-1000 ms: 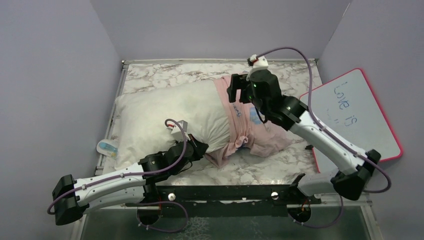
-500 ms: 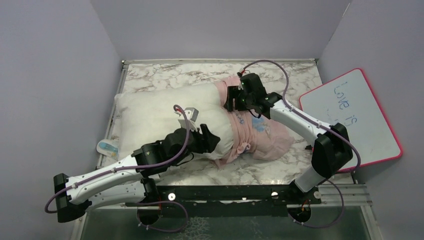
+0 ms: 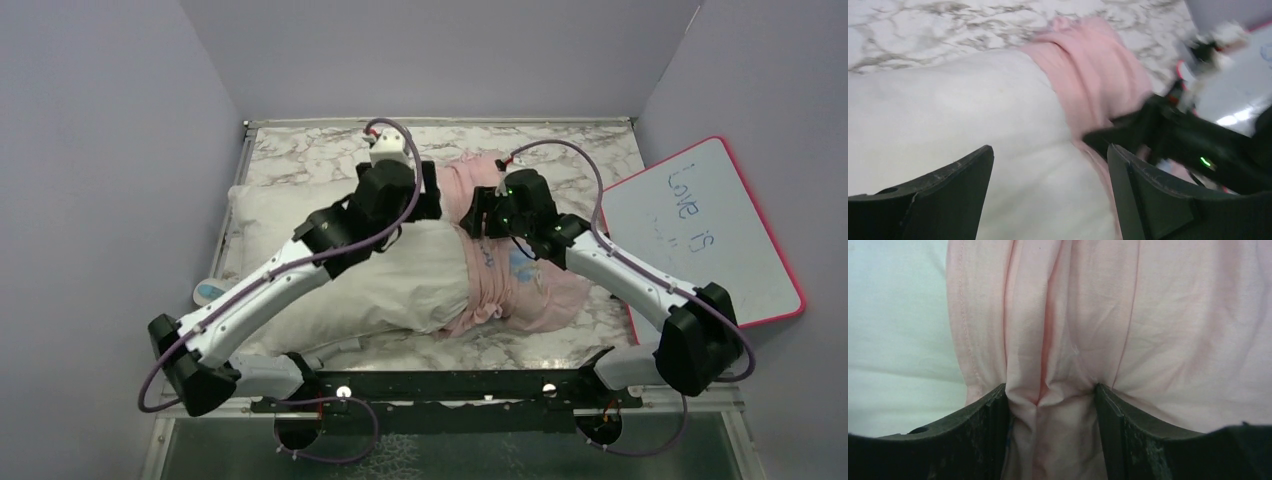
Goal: Remove the pillowcase from the pillow
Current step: Remove the pillow from the pillowcase.
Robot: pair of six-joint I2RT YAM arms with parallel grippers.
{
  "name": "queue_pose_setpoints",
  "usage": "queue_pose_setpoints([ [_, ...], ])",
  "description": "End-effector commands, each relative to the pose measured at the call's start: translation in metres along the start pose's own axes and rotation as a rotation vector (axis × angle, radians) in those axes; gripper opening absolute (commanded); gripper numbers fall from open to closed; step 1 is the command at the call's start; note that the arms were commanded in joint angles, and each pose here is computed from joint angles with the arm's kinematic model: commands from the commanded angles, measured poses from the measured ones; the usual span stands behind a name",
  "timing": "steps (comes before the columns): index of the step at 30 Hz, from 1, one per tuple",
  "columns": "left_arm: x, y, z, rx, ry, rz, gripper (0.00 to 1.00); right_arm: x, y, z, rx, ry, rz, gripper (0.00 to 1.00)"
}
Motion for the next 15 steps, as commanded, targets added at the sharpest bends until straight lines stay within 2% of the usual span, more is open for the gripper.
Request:
queue_pose_setpoints([
  [1,0.034,0.054,-0.063,0.029,0.046,-0.035,0.86,-0.065,-0.013,0.022,-0.018,0.221,0.038,0.64],
  [5,0.066,0.089,-0.115,-0.061,0.061,0.029,0.86,-0.085,-0.010,0.024,0.034,0.272,0.000,0.63],
  [7,0.063,0.101,-0.140,-0.130,0.118,0.041,0.87,-0.092,-0.007,0.025,0.058,0.300,-0.028,0.63],
  [11,0.021,0.096,-0.173,-0.404,0.342,0.118,0.85,-0.080,-0.002,0.030,0.056,0.284,-0.042,0.63],
  [13,-0.001,0.088,-0.169,-0.526,0.443,0.155,0.81,-0.056,-0.001,0.034,0.023,0.234,-0.016,0.65],
  [15,-0.016,0.087,-0.158,-0.573,0.481,0.164,0.75,-0.027,-0.002,0.036,-0.033,0.181,0.021,0.67],
])
Point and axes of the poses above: each gripper's point midway between its finger pads, its own z axis back along the fingers, its own y axis along the line the jaws close on, x = y × z, the point moved 4 cm from there along z, back along the fingers, and after that the axes turned 3 degrees about z, right-handed, at the moved point
